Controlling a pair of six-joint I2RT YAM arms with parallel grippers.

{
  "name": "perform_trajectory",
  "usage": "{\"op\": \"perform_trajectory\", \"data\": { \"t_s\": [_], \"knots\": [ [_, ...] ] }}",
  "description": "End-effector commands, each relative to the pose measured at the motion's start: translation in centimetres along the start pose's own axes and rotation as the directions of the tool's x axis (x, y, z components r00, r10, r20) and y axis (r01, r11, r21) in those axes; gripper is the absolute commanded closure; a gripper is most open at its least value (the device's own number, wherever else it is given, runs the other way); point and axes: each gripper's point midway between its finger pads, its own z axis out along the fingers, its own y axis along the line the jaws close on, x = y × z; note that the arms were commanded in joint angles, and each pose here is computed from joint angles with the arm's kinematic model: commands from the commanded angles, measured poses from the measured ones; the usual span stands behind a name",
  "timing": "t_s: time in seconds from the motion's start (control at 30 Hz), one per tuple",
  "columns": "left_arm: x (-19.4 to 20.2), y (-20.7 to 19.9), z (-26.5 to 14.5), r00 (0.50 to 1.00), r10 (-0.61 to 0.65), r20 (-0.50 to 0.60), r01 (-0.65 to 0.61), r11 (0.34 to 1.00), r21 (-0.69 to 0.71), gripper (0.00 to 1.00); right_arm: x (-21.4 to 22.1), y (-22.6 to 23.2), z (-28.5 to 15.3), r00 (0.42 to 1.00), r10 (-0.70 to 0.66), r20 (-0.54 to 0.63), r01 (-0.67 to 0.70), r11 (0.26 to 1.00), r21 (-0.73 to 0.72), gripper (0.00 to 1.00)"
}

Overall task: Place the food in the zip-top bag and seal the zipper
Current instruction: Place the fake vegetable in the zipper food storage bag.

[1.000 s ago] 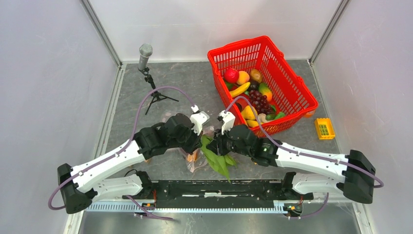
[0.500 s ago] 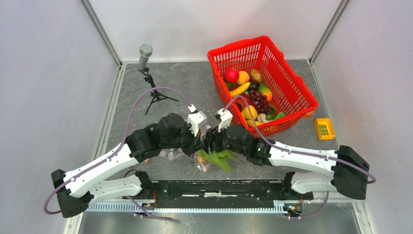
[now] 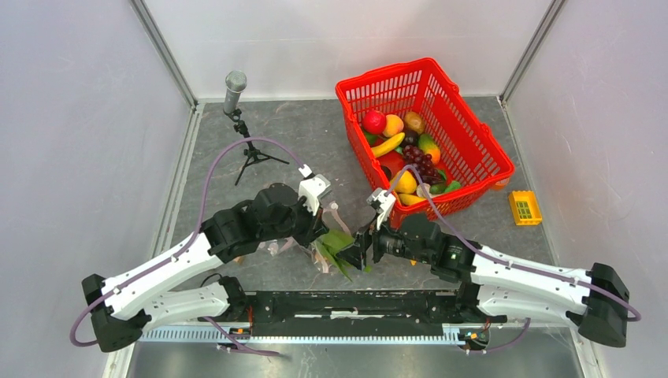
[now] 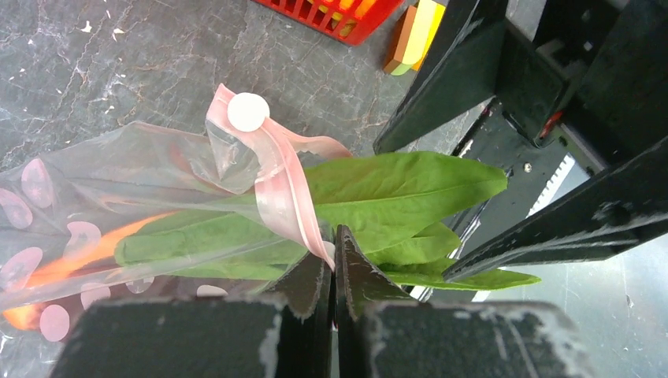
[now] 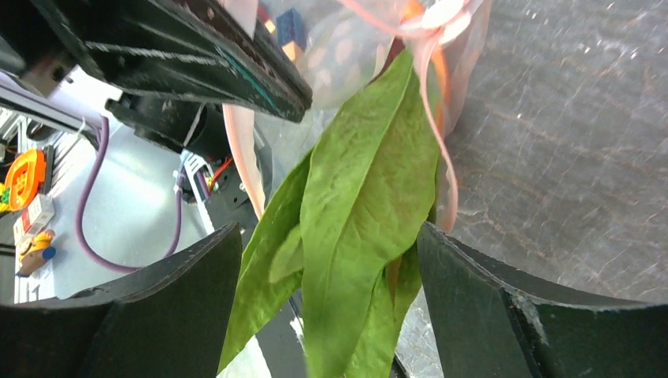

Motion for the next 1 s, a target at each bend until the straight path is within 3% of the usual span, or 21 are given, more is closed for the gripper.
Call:
{"op": "perform_trajectory", "data": {
  "t_s": [0.0,0.2,0.4,0.47,0.8,0.97],
  "knots": [
    [-2.2,-0.4,0.4,0.997,-0.026,0.078,0.026,1.000,0.010,0.98,1.4,1.7,0.7,0.999,0.021,-0.049,-0.025,0.996,-0.086,0.15],
    [-2.1,-0.5,0.2,0.996,-0.030,0.081,0.029,0.999,0.016,0.98,3.6,0.7,3.0,0.984,-0.051,-0.173,0.053,0.999,0.005,0.21],
    [-2.0,-0.5,0.2,0.996,-0.025,0.081,0.024,1.000,0.019,0.98,4.0,0.1,3.7,0.983,-0.051,-0.179,0.061,0.997,0.052,0.73],
    [-1.8,-0.5,0.2,0.996,-0.026,0.080,0.025,1.000,0.018,0.98,3.3,-0.2,3.4,0.987,-0.054,-0.155,0.067,0.995,0.080,0.82],
    [-1.6,-1.0,0.8,0.999,-0.023,0.050,0.021,0.999,0.044,0.98,-3.2,2.9,1.4,0.983,-0.050,0.176,0.062,0.996,-0.065,0.96],
    [-2.7,-2.7,0.3,0.997,-0.025,0.076,0.014,0.991,0.136,0.98,-1.4,2.8,3.3,0.984,-0.155,0.091,0.162,0.984,-0.074,0.96]
  ]
}}
